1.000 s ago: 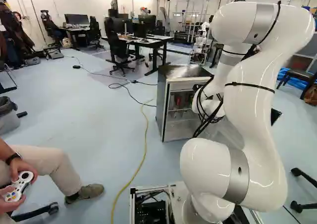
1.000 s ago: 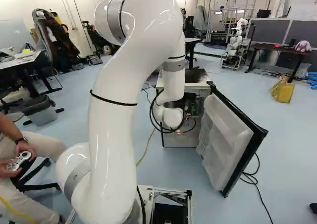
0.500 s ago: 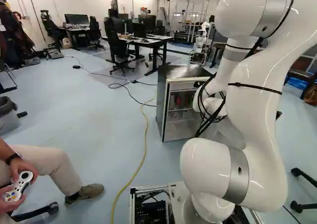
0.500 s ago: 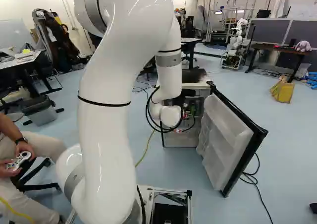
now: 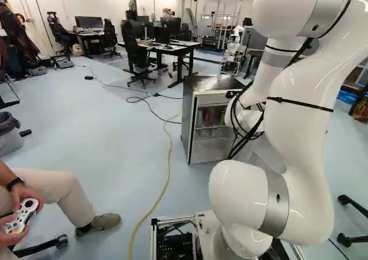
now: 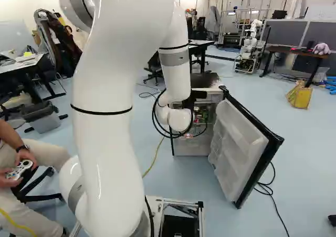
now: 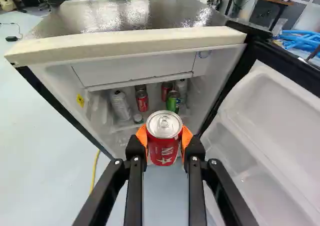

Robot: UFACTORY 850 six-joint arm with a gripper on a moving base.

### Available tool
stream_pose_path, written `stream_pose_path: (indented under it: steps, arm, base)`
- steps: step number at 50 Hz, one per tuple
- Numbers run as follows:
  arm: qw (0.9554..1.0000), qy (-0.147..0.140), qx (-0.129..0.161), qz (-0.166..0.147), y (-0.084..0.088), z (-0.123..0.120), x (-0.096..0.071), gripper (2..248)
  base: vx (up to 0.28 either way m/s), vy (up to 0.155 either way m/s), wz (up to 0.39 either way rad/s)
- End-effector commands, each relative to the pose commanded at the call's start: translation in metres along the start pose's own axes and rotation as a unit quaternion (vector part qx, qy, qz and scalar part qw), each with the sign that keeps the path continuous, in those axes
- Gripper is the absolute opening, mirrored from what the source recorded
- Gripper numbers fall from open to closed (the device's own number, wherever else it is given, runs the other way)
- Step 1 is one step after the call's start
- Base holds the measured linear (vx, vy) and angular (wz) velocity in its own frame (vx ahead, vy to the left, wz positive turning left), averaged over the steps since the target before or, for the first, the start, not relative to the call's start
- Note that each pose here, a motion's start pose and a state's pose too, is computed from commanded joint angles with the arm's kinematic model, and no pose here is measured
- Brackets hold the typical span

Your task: Grab a drink from the fridge

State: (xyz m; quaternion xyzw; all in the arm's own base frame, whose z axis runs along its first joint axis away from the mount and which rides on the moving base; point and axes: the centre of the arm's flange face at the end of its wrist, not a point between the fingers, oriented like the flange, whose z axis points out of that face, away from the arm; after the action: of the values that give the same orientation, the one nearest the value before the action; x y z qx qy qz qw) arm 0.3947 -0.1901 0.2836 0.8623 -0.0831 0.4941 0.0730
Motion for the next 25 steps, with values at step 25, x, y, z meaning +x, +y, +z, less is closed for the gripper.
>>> stream_pose_path:
  steps: [25]
  arm:
    - [0.9998, -0.019, -0.004, -0.007, -0.001, -0.017, 0.014, 86]
  base:
    - [0.000, 0.000, 0.000]
